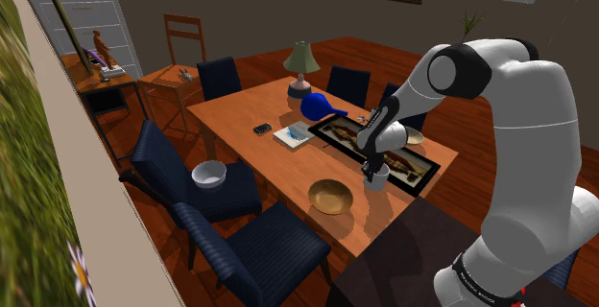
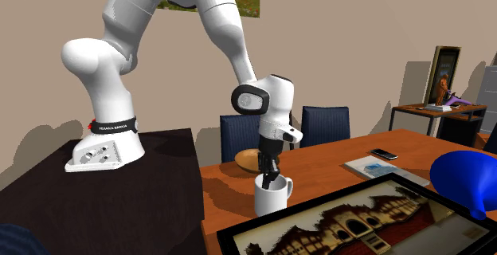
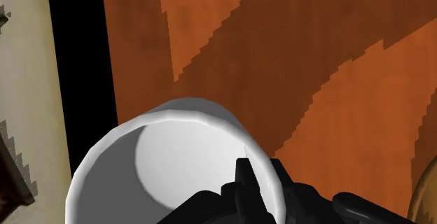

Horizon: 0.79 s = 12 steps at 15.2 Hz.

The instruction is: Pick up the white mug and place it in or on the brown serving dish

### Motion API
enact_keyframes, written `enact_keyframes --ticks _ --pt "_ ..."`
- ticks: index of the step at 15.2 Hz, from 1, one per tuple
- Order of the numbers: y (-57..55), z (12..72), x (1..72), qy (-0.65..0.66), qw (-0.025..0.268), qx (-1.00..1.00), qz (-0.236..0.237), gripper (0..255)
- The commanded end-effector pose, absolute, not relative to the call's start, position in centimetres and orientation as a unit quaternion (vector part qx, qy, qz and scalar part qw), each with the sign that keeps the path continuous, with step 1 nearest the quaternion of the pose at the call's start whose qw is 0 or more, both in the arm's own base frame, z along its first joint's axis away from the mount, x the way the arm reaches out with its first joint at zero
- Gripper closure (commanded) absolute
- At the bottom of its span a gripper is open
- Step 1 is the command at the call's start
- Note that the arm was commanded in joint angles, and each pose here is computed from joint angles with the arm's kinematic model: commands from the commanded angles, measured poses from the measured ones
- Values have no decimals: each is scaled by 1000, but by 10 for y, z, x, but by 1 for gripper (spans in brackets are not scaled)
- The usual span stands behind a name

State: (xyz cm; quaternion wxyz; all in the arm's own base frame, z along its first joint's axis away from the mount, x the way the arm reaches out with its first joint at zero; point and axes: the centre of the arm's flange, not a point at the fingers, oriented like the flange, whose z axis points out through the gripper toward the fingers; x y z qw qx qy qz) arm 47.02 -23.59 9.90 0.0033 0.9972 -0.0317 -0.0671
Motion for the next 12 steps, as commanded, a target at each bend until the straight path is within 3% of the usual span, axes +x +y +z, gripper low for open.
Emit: enact_keyframes --ticks 1,12 --pt "-236 99 470 -32 3 997 -67 255" --pt "-236 131 470 -32 3 997 -67 255"
